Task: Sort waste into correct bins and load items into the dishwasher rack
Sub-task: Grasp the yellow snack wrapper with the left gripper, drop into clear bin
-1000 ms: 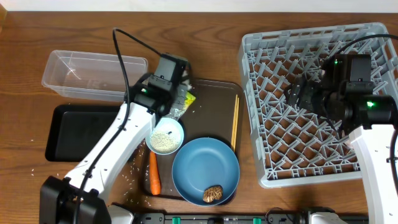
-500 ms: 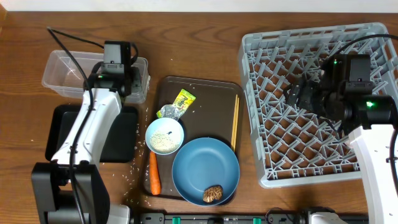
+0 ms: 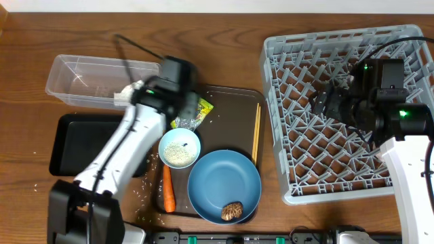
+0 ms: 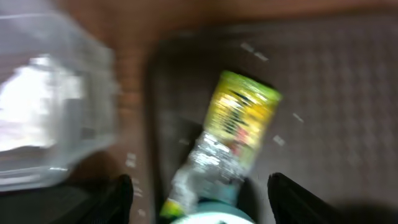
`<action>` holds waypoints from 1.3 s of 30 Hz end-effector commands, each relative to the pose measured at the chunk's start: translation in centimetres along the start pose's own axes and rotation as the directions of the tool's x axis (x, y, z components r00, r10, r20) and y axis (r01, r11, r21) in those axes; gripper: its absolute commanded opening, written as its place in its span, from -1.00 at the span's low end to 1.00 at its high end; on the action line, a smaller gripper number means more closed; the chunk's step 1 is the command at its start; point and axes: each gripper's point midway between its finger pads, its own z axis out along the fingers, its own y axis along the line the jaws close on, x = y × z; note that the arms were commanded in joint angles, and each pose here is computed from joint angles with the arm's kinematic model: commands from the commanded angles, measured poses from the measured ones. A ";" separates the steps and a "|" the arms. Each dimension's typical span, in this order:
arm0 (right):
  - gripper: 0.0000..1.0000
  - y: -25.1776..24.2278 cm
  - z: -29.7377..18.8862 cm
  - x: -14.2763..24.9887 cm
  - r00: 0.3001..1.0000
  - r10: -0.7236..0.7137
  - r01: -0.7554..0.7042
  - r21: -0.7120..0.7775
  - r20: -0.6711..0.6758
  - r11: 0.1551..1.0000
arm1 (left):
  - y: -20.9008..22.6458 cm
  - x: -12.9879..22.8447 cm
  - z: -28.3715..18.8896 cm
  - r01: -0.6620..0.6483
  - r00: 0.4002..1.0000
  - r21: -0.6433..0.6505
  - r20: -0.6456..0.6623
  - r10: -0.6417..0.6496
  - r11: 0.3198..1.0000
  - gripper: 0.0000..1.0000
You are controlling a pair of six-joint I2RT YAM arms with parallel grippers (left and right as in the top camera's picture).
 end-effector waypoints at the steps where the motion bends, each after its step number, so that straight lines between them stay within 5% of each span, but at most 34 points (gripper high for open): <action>1: 0.77 0.2 0.1 0.1 1.000 0.004 -0.004 0.000 -0.003 1.000 | -0.2 1.9 1.4 -0.058 0.996 -0.066 -0.067 0.054 0.996 0.40; 12: 0.77 0.2 0.1 0.2 1.000 0.004 -0.004 0.001 -0.007 1.000 | 1.1 5.0 6.4 -0.088 0.972 -0.147 -0.229 0.053 0.985 0.30; 18: 0.77 0.2 0.2 0.1 1.000 0.004 -0.004 0.000 -0.003 1.000 | 1.1 5.7 7.3 -0.083 0.965 -0.151 -0.257 0.042 0.985 -0.08; 23: 0.77 0.2 0.2 0.1 1.000 0.004 -0.004 0.001 -0.003 1.000 | 0.6 4.3 6.5 -0.069 0.975 -0.133 -0.218 0.039 0.989 -0.88; 34: 0.77 0.1 0.2 0.0 1.000 0.005 -0.005 0.007 0.001 1.000 | 1.6 -1.2 -1.6 0.013 1.000 -0.102 0.014 -0.012 0.995 -0.88; 39: 0.78 0.1 0.2 0.0 1.000 0.004 -0.004 0.007 0.001 1.000 | 6.8 -1.8 -3.9 0.235 0.971 -0.175 0.098 -0.220 0.956 -0.88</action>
